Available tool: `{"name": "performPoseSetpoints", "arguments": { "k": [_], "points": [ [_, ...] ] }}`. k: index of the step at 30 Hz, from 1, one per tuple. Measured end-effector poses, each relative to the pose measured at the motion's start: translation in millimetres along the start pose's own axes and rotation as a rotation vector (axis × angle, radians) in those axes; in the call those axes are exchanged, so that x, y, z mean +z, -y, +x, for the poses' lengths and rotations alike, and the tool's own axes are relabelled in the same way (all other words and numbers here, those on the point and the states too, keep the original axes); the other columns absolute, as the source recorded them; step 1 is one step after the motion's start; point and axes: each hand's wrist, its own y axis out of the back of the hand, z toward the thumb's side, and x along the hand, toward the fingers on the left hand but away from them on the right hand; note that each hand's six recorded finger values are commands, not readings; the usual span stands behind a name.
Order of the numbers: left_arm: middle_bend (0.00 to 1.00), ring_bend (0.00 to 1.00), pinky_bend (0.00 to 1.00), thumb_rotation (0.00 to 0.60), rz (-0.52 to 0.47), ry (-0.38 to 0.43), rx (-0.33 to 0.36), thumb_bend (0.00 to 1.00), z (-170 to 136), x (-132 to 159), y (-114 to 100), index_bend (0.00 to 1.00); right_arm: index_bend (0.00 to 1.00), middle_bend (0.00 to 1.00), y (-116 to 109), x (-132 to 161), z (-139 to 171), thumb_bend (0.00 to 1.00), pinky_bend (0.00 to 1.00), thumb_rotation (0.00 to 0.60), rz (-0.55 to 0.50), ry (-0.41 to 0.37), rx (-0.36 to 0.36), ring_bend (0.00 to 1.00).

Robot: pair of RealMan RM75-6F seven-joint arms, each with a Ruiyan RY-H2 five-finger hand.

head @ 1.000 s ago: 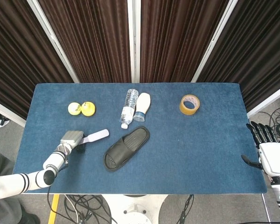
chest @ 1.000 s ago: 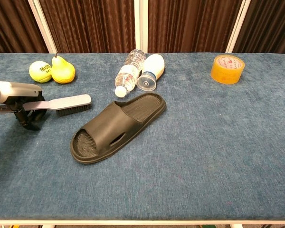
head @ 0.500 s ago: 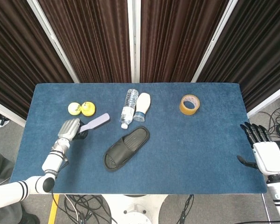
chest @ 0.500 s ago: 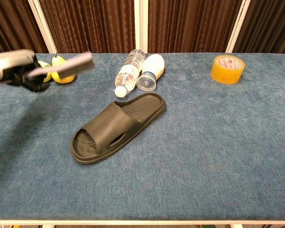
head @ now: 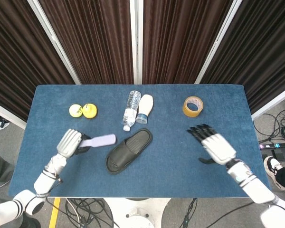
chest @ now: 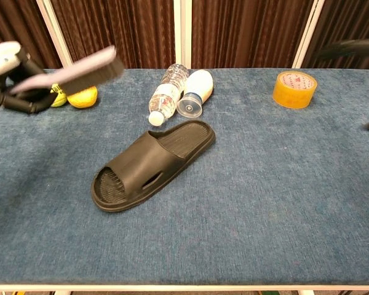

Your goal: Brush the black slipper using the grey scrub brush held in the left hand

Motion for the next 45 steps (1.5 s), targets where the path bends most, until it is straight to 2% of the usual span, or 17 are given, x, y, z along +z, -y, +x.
{"name": "performPoseSetpoints", "arguments": {
  "k": [8, 11, 16, 27, 31, 33, 38, 45],
  "points": [
    [1.0, 1.0, 1.0, 0.6, 0.006, 0.017, -0.062, 0.55, -25.4, 2.8, 27.8, 1.0, 0.0, 0.02, 20.9, 89.7, -106.3, 0.03, 0.0, 0.6, 0.11, -0.224, 0.191, 0.0],
    [1.0, 1.0, 1.0, 0.6, 0.02, 0.02, -0.073, 0.55, -26.0, 4.5, 34.4, 1.0, 0.0, 0.03, 31.2, 113.0, -136.8, 0.03, 0.0, 0.6, 0.175, -0.26, 0.228, 0.0],
    [1.0, 1.0, 1.0, 0.6, 0.044, 0.017, -0.1, 0.55, -20.9, 4.4, 46.3, 1.0, 0.0, 0.03, 44.6, 130.0, -172.1, 0.03, 0.0, 0.6, 0.228, -0.251, 0.259, 0.0],
    [1.0, 1.0, 1.0, 0.6, 0.054, 0.025, -0.11, 0.55, -7.3, 7.0, 55.8, 1.0, 0.0, 0.05, 68.7, 137.7, -203.9, 0.04, 0.0, 0.6, 0.275, -0.19, 0.319, 0.0],
    [1.0, 1.0, 1.0, 0.6, 0.069, 0.032, -0.117, 0.55, -6.7, 6.3, 58.5, 1.0, 0.01, 0.08, 75.5, 141.1, -211.6, 0.1, 0.0, 0.6, 0.281, -0.175, 0.332, 0.0],
    [1.0, 1.0, 1.0, 0.6, 0.08, 0.04, -0.124, 0.55, -5.8, 6.8, 61.4, 1.0, 0.05, 0.11, 76.9, 142.3, -214.7, 0.14, 0.01, 0.6, 0.285, -0.169, 0.333, 0.0],
    [1.0, 1.0, 1.0, 0.6, 0.087, 0.041, -0.13, 0.55, 2.3, 6.1, 68.4, 1.0, 0.26, 0.23, 77.4, 146.0, -219.6, 0.28, 0.1, 0.6, 0.3, -0.167, 0.32, 0.09],
    [1.0, 1.0, 1.0, 0.6, 0.08, -0.023, -0.114, 0.55, 27.3, -9.9, 72.0, 1.0, 0.32, 0.27, 78.2, 143.4, -219.8, 0.31, 0.14, 0.6, 0.313, -0.161, 0.322, 0.12]
  ]
}}
